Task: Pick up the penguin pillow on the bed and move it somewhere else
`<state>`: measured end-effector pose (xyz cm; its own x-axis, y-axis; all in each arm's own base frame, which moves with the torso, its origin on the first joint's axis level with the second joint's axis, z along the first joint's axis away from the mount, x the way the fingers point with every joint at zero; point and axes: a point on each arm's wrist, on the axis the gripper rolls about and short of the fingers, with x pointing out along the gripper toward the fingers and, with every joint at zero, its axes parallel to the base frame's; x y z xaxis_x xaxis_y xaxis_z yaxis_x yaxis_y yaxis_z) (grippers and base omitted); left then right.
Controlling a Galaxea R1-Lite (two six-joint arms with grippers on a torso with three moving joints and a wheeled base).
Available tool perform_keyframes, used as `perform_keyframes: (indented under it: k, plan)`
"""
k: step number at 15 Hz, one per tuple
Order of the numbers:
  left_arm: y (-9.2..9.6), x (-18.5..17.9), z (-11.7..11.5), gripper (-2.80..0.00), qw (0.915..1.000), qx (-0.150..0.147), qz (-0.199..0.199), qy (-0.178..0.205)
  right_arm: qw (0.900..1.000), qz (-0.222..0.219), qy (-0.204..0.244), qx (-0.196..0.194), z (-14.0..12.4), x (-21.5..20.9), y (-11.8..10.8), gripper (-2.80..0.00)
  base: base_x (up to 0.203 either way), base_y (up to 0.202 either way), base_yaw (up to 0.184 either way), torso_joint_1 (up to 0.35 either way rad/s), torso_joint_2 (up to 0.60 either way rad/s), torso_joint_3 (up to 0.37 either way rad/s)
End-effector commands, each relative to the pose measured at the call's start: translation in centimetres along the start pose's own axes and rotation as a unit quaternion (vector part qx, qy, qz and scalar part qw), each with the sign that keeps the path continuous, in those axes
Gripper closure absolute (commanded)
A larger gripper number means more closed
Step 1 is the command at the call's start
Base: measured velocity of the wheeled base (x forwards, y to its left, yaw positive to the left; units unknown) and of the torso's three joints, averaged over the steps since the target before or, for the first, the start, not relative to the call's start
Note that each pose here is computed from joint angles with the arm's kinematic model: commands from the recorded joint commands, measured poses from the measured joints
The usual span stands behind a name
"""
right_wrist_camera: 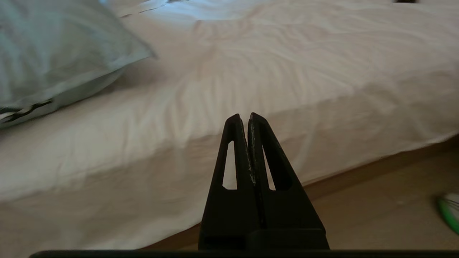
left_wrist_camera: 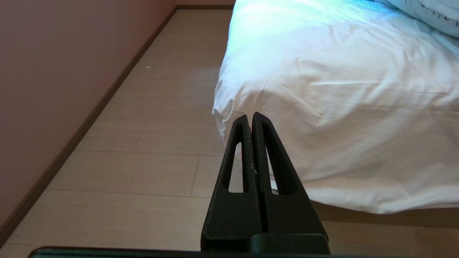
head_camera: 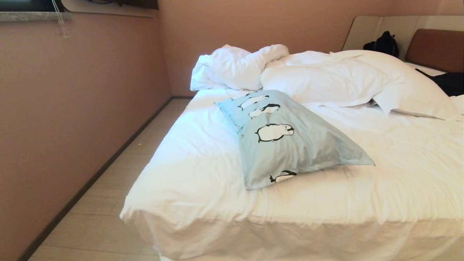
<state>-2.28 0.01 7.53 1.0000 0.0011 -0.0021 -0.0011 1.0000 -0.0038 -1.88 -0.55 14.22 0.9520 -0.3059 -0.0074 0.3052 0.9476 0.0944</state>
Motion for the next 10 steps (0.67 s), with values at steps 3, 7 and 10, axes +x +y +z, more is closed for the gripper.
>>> perform_keyframes:
  k: [3, 7, 10]
  plan:
    - [0.0, 0.0, 0.0, 0.00, 1.0000, 0.000, 0.000, 0.000, 0.981, 0.192, -0.015, 0.005, -2.1, -1.1, 0.2, 0.00, 0.000, 0.000, 0.000, 0.000, 0.00, 0.000]
    - [0.0, 0.0, 0.0, 0.00, 1.0000, 0.000, 0.000, 0.000, 0.981, 0.192, -0.022, -0.003, -4.0, -1.3, 0.0, 0.00, 0.000, 0.000, 0.000, 0.000, 0.00, 0.000]
    - [0.0, 0.0, 0.0, 0.00, 1.0000, 0.000, 0.000, 0.000, 0.982, 0.186, -0.008, -0.015, -5.3, -1.0, -0.1, 0.00, 0.000, 0.000, 0.000, 0.000, 0.00, 0.000]
